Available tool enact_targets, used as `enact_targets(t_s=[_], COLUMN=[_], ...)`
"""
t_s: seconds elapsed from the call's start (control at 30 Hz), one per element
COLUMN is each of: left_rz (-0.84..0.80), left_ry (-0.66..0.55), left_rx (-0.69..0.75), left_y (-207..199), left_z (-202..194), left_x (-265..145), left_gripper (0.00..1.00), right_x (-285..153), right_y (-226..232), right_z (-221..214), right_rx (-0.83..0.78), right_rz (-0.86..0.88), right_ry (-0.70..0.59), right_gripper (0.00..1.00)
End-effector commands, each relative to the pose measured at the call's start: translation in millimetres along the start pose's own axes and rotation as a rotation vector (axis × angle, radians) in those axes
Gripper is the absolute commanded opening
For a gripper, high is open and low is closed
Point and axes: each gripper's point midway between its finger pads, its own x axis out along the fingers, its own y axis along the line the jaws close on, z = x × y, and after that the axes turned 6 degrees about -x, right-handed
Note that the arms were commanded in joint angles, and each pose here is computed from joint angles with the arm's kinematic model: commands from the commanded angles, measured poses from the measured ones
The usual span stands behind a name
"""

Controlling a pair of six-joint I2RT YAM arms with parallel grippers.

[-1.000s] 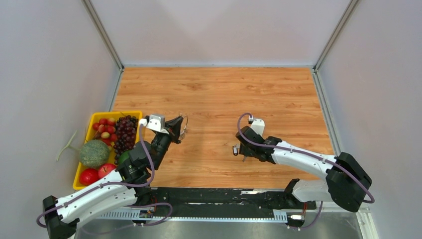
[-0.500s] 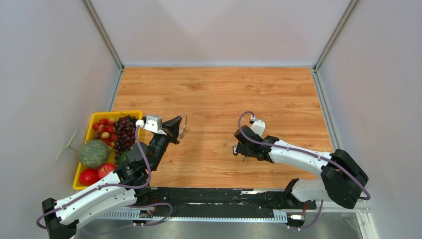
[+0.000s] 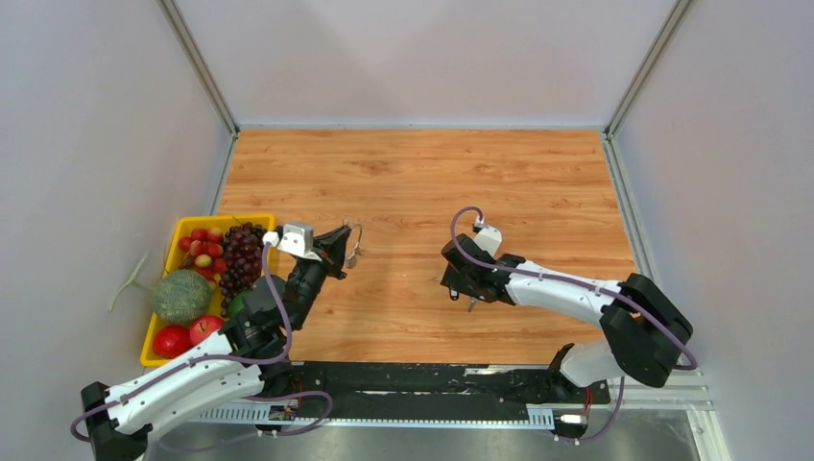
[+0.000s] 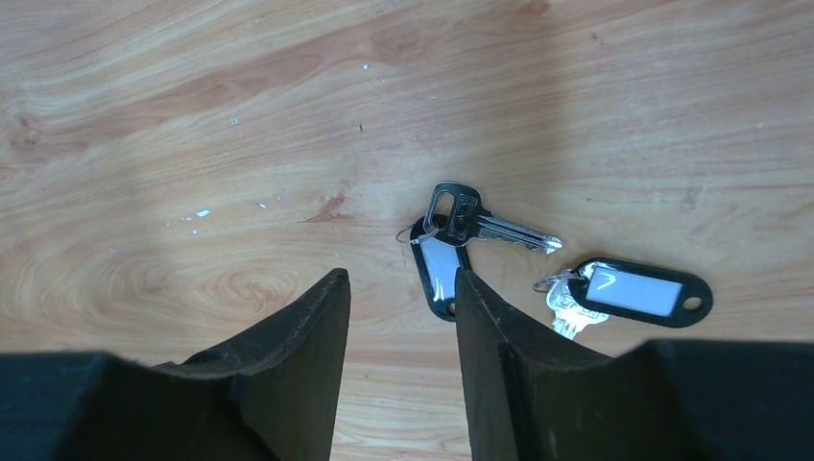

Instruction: Put the keys on the keyring

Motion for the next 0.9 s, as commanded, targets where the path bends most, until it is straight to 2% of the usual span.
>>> enact_targets(t_s=[0.0, 0.47, 0.87], left_rz=[-0.015, -0.004, -0.004], left_ry=[-0.032, -0.035, -0.034], left_rx=[-0.034, -0.03, -0.028], left_y=[-3.3, -0.2, 0.2], left_z=[9.3, 10.2, 9.6], left_x=[-0.4, -2.2, -2.3], left_gripper=[0.0, 0.0, 0.0], right_x=[4.5, 19.0, 24.2], right_y=[29.1, 37.7, 25.2], right_z=[12.2, 13.5, 9.0], right_rx=[0.062, 0.096, 0.101], right_rz=[0.06, 0.049, 0.02], right_ry=[-0.01, 0.019, 0.029], right_gripper=[0.47, 0.47, 0.46])
